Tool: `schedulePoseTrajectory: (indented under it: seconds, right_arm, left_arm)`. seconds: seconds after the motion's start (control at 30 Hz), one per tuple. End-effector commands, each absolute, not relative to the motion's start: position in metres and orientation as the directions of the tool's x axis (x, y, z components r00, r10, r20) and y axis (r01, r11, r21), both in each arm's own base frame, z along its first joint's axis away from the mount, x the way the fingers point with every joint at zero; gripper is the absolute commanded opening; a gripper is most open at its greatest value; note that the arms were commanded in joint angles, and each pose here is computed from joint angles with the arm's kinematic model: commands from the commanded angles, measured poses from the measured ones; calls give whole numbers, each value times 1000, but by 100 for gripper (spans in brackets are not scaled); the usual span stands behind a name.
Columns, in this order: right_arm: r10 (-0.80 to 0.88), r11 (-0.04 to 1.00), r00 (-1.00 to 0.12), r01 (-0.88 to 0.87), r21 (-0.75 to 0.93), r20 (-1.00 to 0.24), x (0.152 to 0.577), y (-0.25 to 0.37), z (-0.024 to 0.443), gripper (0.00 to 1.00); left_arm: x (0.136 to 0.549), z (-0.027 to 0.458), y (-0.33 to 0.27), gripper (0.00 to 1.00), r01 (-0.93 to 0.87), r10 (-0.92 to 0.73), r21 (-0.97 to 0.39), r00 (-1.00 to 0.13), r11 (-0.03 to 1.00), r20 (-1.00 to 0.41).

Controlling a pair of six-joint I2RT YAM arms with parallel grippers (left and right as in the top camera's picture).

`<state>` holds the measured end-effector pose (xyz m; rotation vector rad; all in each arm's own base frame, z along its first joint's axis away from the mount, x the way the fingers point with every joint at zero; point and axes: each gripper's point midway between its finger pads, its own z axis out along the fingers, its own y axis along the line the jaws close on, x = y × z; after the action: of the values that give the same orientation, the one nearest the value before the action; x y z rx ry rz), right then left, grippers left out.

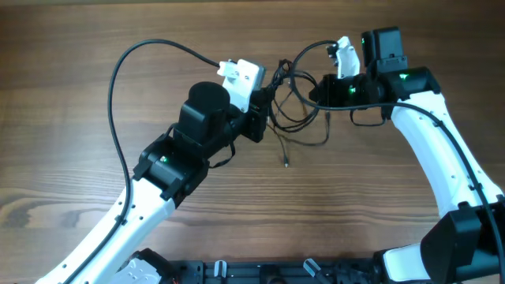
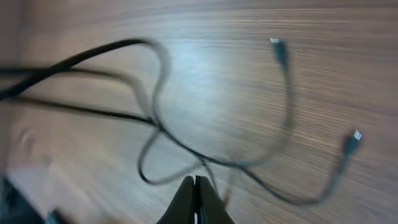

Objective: Untangle cables
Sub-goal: 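Bring the right gripper to the left-held cables and grasp strands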

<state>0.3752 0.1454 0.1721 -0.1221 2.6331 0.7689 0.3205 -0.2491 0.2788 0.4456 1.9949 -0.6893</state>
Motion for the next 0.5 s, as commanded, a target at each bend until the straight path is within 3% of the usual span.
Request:
schedulePoseTrajectory:
  seconds: [0.0, 0.07, 0.13, 0.2, 0.3, 0.37, 0.43, 0.47]
  right_arm:
    - [100, 831, -890, -171, 530, -444, 398, 124, 192, 70]
    - [138, 743, -870, -225, 630, -474, 401, 116, 226, 77]
    - [91, 541, -861, -379, 751, -500, 379, 133, 261, 79]
    - [-56, 375, -771, -605, 702, -634, 350, 157, 276, 85]
    - [-132, 469, -756, -618, 631, -641, 353, 162, 249, 84]
    - [-173, 434, -750, -640, 634, -639, 344, 181, 247, 58]
    - [-211, 414, -733, -666, 620, -647, 338, 197, 246, 6]
    - [-218, 427, -733, -666, 612, -645, 339, 199, 243, 4]
  left_arm:
    - [316, 277, -241, 4, 525, 14, -310, -524, 793, -852]
    - [314, 272, -240, 4, 519, 24, -310, -540, 797, -842]
    - [317, 266, -241, 4, 515, 32, -310, -551, 799, -834]
    - [322, 256, -245, 4, 510, 42, -310, -566, 803, -823]
    - [323, 265, -250, 4, 535, 28, -321, -543, 782, -839]
    - [324, 270, -253, 4, 547, 19, -324, -530, 772, -848]
    - [324, 270, -253, 4, 547, 19, -324, -529, 772, -848]
    - [324, 270, -253, 4, 547, 19, -324, -529, 772, -848]
